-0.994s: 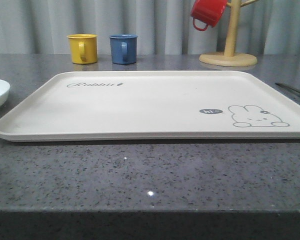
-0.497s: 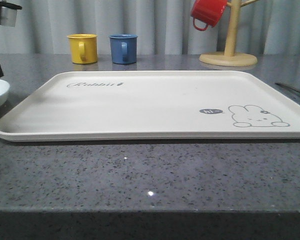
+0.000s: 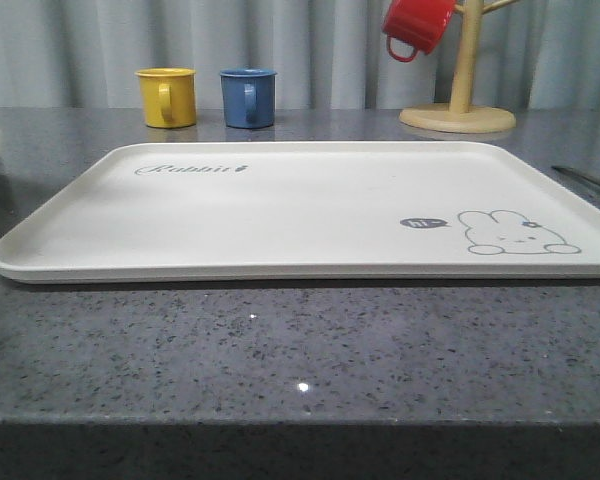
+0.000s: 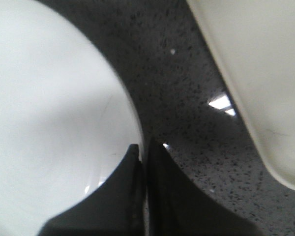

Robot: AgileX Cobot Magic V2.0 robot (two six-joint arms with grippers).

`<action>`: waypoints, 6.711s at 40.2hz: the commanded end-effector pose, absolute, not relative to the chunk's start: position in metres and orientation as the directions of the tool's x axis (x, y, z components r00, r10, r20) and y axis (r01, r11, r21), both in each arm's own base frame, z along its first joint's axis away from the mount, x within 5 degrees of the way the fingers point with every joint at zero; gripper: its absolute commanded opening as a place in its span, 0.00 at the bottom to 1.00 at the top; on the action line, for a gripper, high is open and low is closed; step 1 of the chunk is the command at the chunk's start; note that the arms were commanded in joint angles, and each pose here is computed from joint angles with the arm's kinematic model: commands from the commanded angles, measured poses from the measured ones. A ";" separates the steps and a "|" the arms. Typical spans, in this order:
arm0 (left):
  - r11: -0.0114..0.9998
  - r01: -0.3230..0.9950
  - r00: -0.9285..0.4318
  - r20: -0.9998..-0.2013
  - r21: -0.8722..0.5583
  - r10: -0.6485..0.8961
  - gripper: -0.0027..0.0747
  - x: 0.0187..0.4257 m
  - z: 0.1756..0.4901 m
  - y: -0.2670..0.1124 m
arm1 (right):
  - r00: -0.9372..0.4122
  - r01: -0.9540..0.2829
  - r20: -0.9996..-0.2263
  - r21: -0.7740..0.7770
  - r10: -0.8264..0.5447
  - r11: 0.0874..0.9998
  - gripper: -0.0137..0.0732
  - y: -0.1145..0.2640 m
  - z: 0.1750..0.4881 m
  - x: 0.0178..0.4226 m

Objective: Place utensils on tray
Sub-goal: 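Grasp the white plate's rim with the left gripper and lift it, then lower the plate onto the tray and open the left gripper, then raise the left gripper away from the tray, then grasp the steel fork with the right gripper and lift it, then lower the fork onto the tray beside the plate and release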

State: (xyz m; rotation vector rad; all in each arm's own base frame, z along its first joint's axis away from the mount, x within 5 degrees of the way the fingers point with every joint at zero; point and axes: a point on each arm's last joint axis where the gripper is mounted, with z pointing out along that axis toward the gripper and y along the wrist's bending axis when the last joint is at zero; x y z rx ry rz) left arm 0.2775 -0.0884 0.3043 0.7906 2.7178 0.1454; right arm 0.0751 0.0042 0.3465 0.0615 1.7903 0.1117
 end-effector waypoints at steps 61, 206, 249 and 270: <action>0.574 0.817 -0.543 -0.259 0.058 0.799 0.08 0.262 0.313 -0.280 | -0.120 -0.014 -0.988 0.100 0.098 0.995 0.89 0.003 0.364 0.076; 0.968 0.243 0.024 -0.998 0.063 0.059 0.01 0.027 0.298 -0.008 | -0.859 0.001 -0.509 0.116 0.061 0.993 0.48 0.009 0.320 0.304; 0.968 0.243 0.024 -0.998 0.063 0.059 0.01 0.027 0.298 -0.008 | -0.922 0.054 -0.374 0.128 0.099 0.990 0.16 0.009 0.293 0.331; 0.968 0.243 0.024 -0.998 0.063 0.059 0.01 0.027 0.298 -0.008 | -0.891 0.040 -0.439 0.180 0.117 0.983 0.16 0.128 0.354 0.311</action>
